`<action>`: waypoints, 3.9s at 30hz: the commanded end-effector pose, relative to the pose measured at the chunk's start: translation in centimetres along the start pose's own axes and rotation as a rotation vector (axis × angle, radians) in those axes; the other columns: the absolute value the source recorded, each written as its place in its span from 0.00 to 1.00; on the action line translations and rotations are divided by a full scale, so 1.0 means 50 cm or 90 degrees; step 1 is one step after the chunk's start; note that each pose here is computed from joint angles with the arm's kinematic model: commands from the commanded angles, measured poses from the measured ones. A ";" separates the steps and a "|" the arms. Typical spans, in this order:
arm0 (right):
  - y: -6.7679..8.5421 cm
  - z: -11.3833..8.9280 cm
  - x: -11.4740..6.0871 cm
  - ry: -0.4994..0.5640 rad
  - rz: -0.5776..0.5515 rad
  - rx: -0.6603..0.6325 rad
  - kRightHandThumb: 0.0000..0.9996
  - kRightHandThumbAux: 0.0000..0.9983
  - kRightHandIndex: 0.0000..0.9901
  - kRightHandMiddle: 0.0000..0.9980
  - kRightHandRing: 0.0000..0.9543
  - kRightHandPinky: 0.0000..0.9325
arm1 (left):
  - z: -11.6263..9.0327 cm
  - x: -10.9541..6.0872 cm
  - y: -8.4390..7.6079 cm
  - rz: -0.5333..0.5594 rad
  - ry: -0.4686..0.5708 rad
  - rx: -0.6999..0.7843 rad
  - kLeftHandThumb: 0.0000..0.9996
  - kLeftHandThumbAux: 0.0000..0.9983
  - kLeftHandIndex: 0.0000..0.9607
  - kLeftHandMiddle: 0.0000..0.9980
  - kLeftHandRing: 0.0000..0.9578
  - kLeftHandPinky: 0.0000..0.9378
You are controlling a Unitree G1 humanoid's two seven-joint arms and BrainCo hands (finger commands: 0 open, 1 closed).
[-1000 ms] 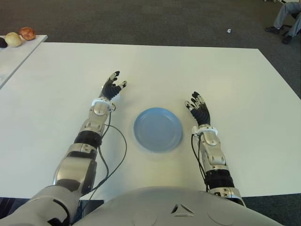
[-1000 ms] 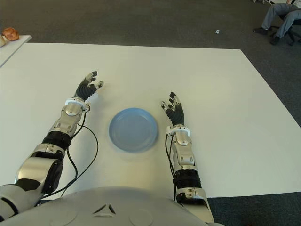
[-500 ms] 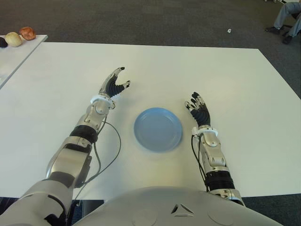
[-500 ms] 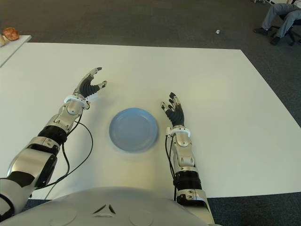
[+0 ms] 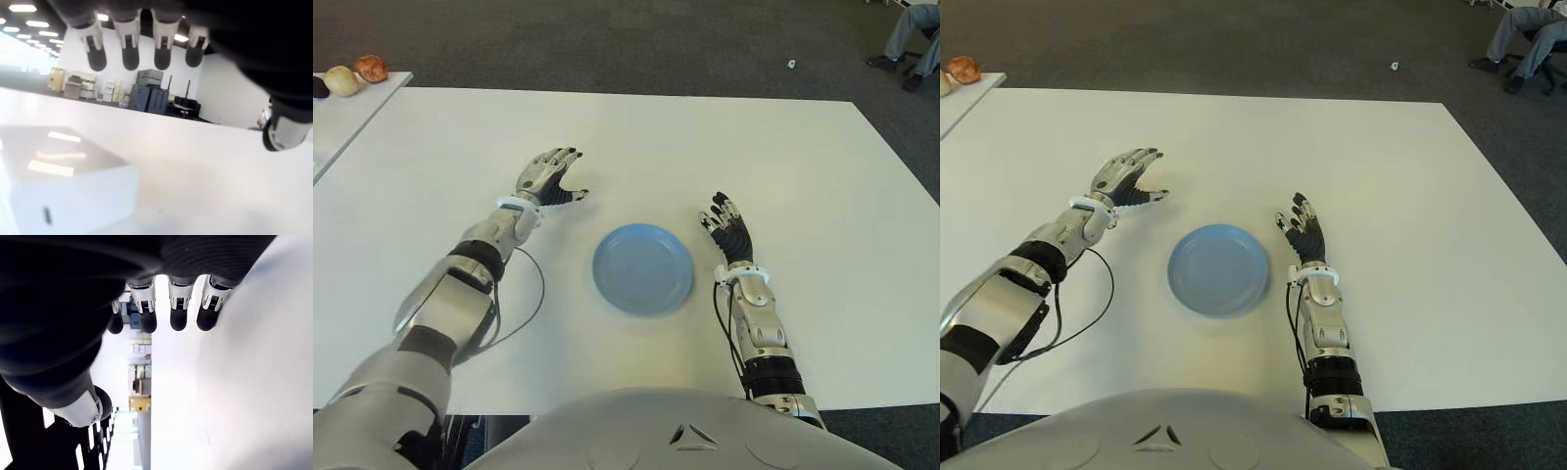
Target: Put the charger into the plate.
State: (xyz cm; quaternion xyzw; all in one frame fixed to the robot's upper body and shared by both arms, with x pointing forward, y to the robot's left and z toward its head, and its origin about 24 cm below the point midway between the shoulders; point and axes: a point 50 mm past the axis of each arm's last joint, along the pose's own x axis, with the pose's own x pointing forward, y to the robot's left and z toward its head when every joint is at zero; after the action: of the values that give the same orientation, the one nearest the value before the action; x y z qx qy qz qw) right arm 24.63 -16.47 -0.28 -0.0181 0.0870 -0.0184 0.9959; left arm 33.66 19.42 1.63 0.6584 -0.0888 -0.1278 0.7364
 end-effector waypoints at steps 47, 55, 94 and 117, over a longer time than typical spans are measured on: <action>-0.023 -0.033 -0.019 0.022 0.032 -0.012 0.00 0.62 0.01 0.14 0.12 0.09 | -0.080 -0.027 0.023 -0.076 -0.043 0.322 0.16 0.27 0.00 0.00 0.00 0.00; -0.024 -0.033 -0.020 0.020 0.033 -0.013 0.00 0.62 0.02 0.14 0.12 0.10 | -0.090 -0.031 0.026 -0.082 -0.024 0.309 0.14 0.28 0.00 0.00 0.00 0.00; -0.036 -0.029 -0.022 0.015 0.046 0.007 0.00 0.64 0.01 0.12 0.11 0.10 | -0.077 -0.031 -0.034 -0.259 0.192 -0.092 0.15 0.32 0.00 0.00 0.00 0.00; -0.033 -0.025 -0.024 0.014 0.037 0.015 0.00 0.66 0.01 0.12 0.11 0.09 | -0.039 -0.017 -0.056 -0.289 0.203 -0.182 0.15 0.33 0.00 0.00 0.00 0.00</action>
State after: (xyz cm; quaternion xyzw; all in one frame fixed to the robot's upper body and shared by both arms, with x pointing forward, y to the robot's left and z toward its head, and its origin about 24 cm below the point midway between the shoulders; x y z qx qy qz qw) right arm 23.75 -18.00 -0.42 -0.0122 0.0720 0.0161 0.9972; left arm 34.06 22.52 0.08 0.5613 0.1874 -0.1579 0.7905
